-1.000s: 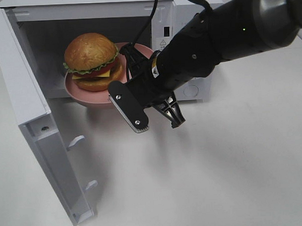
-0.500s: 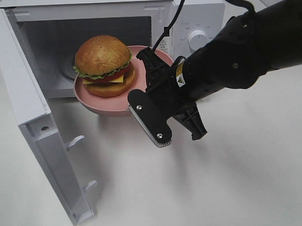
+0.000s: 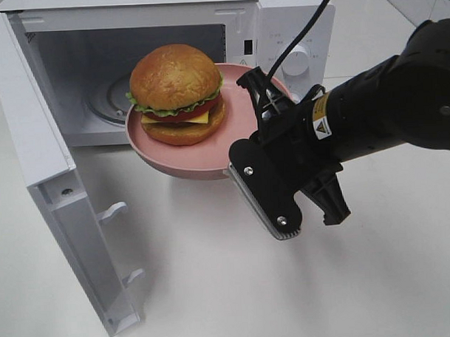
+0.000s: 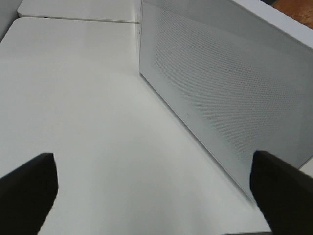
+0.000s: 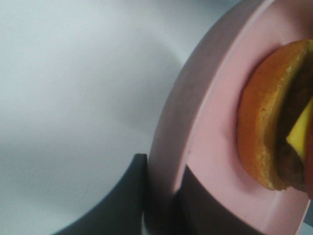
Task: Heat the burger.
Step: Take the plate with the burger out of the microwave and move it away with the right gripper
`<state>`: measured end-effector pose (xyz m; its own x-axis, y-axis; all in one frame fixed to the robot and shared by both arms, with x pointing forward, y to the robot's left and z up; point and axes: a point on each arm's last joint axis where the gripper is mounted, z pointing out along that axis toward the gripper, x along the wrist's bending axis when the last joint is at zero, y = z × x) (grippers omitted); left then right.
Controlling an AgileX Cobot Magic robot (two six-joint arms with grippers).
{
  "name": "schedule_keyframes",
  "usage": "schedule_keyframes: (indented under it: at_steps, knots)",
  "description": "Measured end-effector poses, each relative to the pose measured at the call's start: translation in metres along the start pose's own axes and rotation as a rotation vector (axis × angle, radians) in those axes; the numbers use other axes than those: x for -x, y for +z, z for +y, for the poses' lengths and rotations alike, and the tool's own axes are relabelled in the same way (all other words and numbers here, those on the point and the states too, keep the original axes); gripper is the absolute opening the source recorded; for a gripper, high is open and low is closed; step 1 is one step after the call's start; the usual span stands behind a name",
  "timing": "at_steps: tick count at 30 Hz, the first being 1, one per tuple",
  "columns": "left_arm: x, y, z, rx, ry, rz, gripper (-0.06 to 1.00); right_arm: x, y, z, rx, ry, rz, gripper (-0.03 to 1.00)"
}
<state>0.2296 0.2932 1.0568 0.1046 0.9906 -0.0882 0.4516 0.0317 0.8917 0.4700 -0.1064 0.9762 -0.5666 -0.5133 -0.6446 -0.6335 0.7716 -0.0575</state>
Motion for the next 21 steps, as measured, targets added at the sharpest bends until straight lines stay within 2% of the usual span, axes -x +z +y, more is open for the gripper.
schedule_keyframes:
  at_steps: [10, 21]
  knots:
    - [0.000, 0.000, 0.000, 0.000, 0.000, 0.000, 0.99, -0.017, -0.041, -0.002, -0.005, 0.033, -0.057, 0.09]
    - [0.000, 0.000, 0.000, 0.000, 0.000, 0.000, 0.99, -0.036, -0.071, -0.006, -0.025, 0.065, -0.052, 0.09]
